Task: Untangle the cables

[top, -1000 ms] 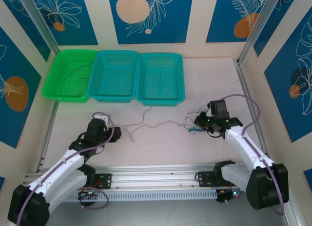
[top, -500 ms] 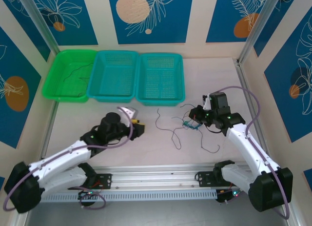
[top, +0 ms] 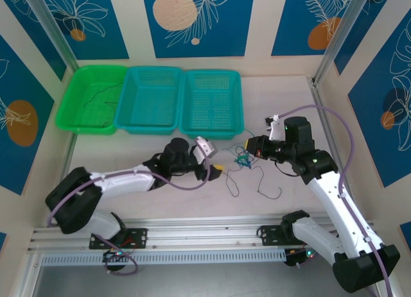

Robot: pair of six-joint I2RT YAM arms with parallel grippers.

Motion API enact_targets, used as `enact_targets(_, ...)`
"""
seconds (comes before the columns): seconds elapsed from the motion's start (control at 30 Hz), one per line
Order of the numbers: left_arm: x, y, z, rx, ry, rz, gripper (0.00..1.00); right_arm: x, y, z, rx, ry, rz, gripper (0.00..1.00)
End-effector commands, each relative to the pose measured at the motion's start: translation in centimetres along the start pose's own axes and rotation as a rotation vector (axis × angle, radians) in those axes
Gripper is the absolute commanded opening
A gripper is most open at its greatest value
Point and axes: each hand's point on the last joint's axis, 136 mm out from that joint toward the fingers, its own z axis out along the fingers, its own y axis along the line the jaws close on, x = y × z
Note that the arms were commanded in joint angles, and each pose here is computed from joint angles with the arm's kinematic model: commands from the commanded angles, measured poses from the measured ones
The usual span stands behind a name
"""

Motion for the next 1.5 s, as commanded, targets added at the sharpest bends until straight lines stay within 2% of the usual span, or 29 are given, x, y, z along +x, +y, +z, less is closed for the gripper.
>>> enact_targets(0.0,-2.2,-2.8,2.7,0.151,-0.079,0.121,0.76,0.2,1.8,-1.3,-0.045,0.008,-0.037,0.00)
enact_targets(0.2,-0.4,-2.7,7.2,0.203,-0.113,0.020,0.77,0.1,0.7,-1.2,-0.002,-0.019,0.002,0.00)
enact_targets(0.37,1.9,-4.7,9.3,0.282,-0.074,-0.014,0.73,0.2,-0.1,-1.0,0.013,-0.021,0.036,0.00)
enact_targets(0.43,2.4,-4.9,9.7,0.286,-0.063,-0.028,0.63,0.0,-0.3,-1.0,0.020,-0.026,0.047,0.00)
enact_targets(0.47,2.5,-4.9,9.8,0.285,-0.060,-0.037,0.53,-0.1,-0.5,-1.1,0.028,-0.033,0.055,0.00)
enact_targets(0.57,2.3,-3.9,9.5,0.215,-0.080,-0.058,0.02,-0.6,-1.8,-1.2,0.068,-0.064,0.090,0.00)
enact_targets(0.6,2.0,-3.4,9.1,0.182,-0.096,-0.066,0.00,-0.7,-2.6,-1.3,0.097,-0.077,0.109,0.00)
enact_targets(0.77,0.4,0.1,4.4,-0.052,-0.115,-0.163,0.00,-0.7,-8.3,-1.9,0.270,-0.134,0.226,0.00)
enact_targets(0.87,0.9,3.6,-0.1,-0.295,-0.054,-0.232,0.00,-0.1,-11.9,-2.0,0.339,-0.148,0.320,0.00)
enact_targets(0.93,1.7,5.0,-2.9,-0.403,-0.009,-0.248,0.00,0.6,-14.5,-2.0,0.391,-0.147,0.398,0.00)
enact_targets(1.07,3.6,6.1,-7.4,-0.533,0.039,-0.274,0.00,2.1,-18.6,-0.9,0.466,-0.110,0.501,0.00)
enact_targets(1.13,4.3,5.9,-8.5,-0.542,0.049,-0.281,0.00,2.8,-19.0,0.4,0.460,-0.060,0.498,0.00)
enact_targets(1.3,6.0,5.2,-8.8,-0.514,0.071,-0.315,0.00,3.4,-16.6,3.2,0.398,0.071,0.392,0.23)
enact_targets(1.47,8.3,5.6,-9.3,-0.559,0.124,-0.341,0.00,1.4,-14.1,0.9,0.445,0.013,0.286,0.48)
